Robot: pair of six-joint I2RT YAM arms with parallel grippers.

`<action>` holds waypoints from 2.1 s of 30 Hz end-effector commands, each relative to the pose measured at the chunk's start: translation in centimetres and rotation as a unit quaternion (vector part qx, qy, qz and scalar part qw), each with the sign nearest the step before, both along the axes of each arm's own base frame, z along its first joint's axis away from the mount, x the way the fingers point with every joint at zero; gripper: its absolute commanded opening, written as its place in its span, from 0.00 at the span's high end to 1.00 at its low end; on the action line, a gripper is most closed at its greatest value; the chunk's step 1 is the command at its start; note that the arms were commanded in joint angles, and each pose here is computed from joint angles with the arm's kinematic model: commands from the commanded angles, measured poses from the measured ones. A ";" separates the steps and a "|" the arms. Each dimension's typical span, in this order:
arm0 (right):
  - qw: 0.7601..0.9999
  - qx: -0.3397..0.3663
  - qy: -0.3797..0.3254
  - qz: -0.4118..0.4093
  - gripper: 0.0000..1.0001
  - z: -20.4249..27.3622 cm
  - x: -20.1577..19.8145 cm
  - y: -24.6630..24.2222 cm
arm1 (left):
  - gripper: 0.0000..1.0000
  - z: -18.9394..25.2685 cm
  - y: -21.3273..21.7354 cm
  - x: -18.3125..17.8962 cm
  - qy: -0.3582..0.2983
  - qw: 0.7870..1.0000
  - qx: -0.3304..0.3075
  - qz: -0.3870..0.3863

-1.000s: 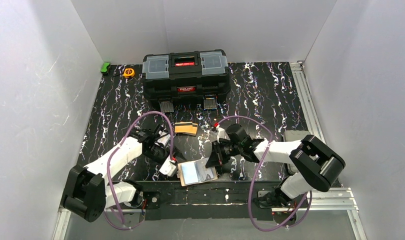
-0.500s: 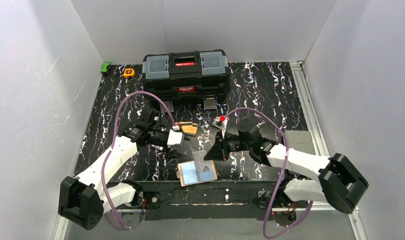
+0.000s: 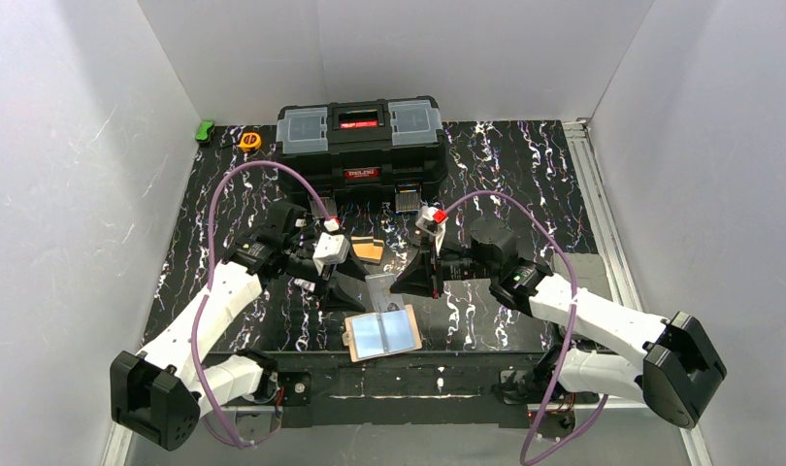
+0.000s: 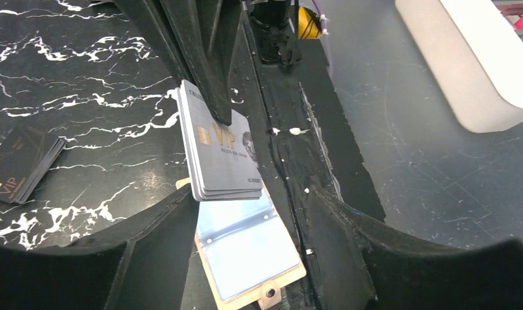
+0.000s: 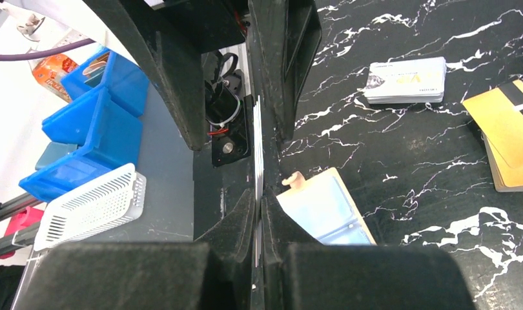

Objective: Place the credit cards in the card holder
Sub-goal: Place the credit card at the center of the board.

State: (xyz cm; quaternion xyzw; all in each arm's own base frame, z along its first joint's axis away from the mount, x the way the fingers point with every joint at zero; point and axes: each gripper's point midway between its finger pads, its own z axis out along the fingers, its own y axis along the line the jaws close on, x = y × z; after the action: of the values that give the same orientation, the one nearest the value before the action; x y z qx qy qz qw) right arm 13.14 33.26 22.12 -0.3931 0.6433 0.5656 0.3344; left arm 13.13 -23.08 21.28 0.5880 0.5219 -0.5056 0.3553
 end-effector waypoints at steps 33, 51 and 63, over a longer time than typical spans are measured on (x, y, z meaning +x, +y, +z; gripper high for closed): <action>0.996 -0.030 -0.053 0.062 0.99 2.5 -1.5 -0.5 | 0.79 3.3 0.4 -1.0 -0.022 0.998 -0.013 -0.058; 0.993 -0.055 -0.051 0.091 0.99 1.9 -2.5 0.6 | 1.00 3.3 0.1 -0.3 -0.029 0.998 -0.016 -0.053; 0.992 -0.073 -0.046 0.093 0.99 1.2 -2.5 0.8 | 1.00 3.1 0.1 0.2 -0.047 0.998 -0.010 -0.048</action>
State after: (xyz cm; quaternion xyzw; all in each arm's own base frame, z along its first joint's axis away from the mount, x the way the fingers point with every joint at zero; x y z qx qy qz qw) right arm 10.43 33.22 21.69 -0.4876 0.6476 0.5252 0.2589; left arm 13.21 -22.50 22.73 0.6268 0.5013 -0.4954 0.3322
